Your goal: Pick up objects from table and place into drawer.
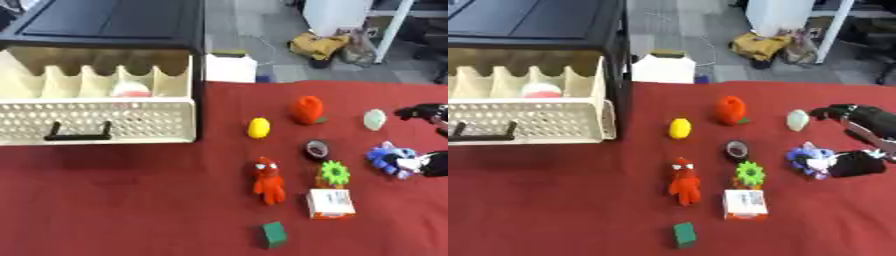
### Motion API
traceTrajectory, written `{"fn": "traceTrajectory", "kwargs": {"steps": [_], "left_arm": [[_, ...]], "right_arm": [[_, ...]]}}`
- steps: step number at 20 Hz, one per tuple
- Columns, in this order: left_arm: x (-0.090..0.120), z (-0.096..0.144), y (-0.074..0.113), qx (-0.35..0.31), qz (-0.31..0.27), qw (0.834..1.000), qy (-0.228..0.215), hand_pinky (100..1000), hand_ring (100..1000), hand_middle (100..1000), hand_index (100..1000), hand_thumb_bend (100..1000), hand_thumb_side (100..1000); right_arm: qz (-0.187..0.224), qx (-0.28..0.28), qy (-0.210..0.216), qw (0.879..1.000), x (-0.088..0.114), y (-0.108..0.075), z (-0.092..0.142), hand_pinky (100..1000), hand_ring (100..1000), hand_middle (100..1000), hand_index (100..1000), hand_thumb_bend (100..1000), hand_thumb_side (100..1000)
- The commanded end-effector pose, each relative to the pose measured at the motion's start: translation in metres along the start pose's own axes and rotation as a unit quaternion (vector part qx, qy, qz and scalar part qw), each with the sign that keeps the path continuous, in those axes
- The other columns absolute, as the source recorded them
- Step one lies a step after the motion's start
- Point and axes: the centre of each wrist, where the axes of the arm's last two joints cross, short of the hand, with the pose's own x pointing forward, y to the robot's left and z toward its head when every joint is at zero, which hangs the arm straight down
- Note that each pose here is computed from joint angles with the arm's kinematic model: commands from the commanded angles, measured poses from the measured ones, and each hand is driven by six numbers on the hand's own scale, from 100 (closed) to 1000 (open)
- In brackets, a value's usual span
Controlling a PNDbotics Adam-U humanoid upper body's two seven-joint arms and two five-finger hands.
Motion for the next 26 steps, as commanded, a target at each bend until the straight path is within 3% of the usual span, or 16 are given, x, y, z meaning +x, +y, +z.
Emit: {"fn": "traceTrajectory", "kwargs": {"steps": [1,17,22,26], "left_arm": [[0.005,-0.004,0.004,0.003,-0.001,1.0,-0.014,272,156,210,806,100,1000],[0.006,-0.004,0.002,0.001,0.005,1.0,-0.017,272,153,207,804,100,1000],[0.005,-0.004,0.003,0.003,0.003,1.0,-0.016,272,153,207,803,100,1000],[0.005,-0.004,0.003,0.003,0.002,1.0,-0.015,272,154,207,803,100,1000]], "right_arm": [[0.005,-0.007,0.004,1.0,-0.008,-0.014,0.001,827,914,841,956,460,602],[-0.002,-0.001,0.045,0.999,-0.042,-0.011,-0.011,827,923,855,955,459,583],[0.002,0.019,0.037,0.999,-0.047,-0.005,-0.004,831,930,862,957,466,516],[0.0,0.03,0.024,0.999,-0.047,-0.007,-0.001,830,926,859,957,410,456]]}}
